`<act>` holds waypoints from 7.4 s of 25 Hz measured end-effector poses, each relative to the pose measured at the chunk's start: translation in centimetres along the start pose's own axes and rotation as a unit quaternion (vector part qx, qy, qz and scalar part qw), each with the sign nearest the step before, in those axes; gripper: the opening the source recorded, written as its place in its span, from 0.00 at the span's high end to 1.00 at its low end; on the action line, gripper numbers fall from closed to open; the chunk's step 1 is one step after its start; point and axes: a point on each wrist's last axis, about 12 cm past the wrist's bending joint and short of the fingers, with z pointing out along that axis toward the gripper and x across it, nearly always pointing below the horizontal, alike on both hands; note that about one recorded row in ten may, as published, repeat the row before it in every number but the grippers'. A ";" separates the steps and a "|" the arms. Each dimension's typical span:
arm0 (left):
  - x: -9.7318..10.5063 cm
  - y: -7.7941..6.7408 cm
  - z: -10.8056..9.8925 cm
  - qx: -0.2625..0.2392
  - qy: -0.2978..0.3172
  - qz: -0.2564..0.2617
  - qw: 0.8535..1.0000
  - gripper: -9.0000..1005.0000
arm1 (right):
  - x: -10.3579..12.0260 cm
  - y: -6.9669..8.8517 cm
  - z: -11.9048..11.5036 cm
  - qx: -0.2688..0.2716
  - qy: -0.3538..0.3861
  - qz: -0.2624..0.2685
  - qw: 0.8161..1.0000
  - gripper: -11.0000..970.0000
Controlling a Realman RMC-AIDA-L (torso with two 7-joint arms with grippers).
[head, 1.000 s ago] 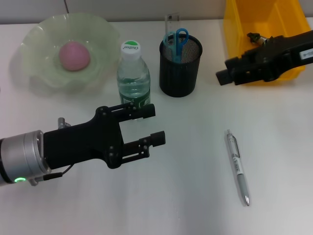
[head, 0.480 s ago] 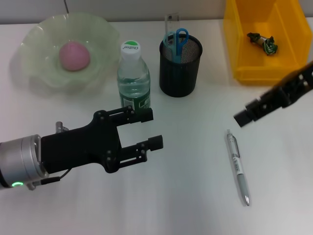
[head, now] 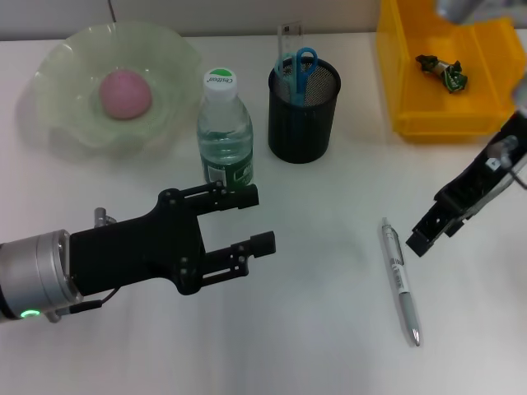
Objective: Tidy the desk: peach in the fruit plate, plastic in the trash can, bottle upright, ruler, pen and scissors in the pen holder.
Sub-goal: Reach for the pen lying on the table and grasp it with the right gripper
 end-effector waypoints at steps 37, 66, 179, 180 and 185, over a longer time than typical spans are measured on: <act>0.8 -0.6 -1.4 -0.022 0.002 0.053 0.998 0.38 | -0.6 -3.0 5.8 0.029 0.002 0.175 0.984 0.35; 0.9 -0.6 -1.6 -0.035 0.003 0.052 0.998 0.38 | -2.5 -2.9 7.4 0.052 -0.015 0.169 0.984 0.38; 1.1 -0.4 -1.7 -0.046 0.010 0.057 0.997 0.38 | -3.6 -2.0 8.7 0.073 -0.003 0.134 0.988 0.56; 1.1 -0.3 -1.7 -0.046 0.010 0.057 0.997 0.38 | -3.6 -2.0 8.7 0.073 -0.003 0.134 0.988 0.56; 1.1 -0.3 -1.7 -0.048 0.011 0.057 0.997 0.38 | -3.6 -2.0 8.7 0.073 -0.003 0.133 0.988 0.62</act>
